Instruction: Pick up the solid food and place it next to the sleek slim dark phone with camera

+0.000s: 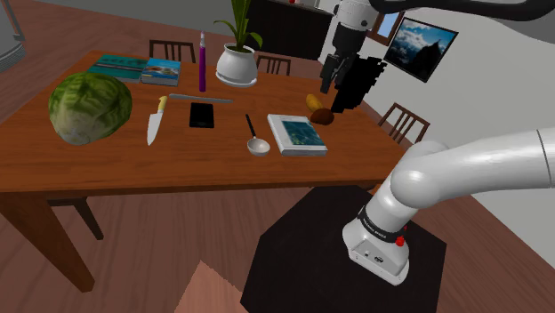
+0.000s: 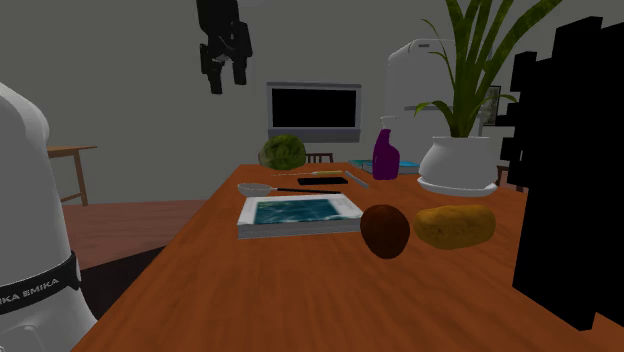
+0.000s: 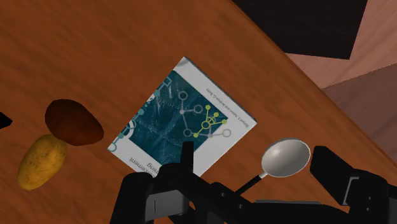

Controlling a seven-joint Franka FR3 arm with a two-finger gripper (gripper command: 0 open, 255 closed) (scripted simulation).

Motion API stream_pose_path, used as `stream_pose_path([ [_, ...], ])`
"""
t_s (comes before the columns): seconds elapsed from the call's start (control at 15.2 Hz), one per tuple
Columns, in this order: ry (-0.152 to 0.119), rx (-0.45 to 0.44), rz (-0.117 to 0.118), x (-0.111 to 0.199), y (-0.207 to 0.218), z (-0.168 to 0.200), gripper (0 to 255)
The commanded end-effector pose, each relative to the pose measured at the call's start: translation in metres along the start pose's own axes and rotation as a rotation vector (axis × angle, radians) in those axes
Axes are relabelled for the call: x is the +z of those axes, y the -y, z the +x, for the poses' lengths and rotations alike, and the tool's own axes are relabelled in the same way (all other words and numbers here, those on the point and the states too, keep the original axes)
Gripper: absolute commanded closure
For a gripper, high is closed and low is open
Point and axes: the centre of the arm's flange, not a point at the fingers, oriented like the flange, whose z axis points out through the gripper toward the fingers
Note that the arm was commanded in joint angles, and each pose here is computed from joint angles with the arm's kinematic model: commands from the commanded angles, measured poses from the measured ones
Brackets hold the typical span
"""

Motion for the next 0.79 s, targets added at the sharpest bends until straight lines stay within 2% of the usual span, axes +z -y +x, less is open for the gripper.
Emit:
stream_pose_path([
  [0.0, 0.0, 0.0, 0.0, 0.0, 0.0, 0.0, 0],
  [0.73, 0.027, -0.32, 0.156, 0.071, -0.149, 0.021, 0],
])
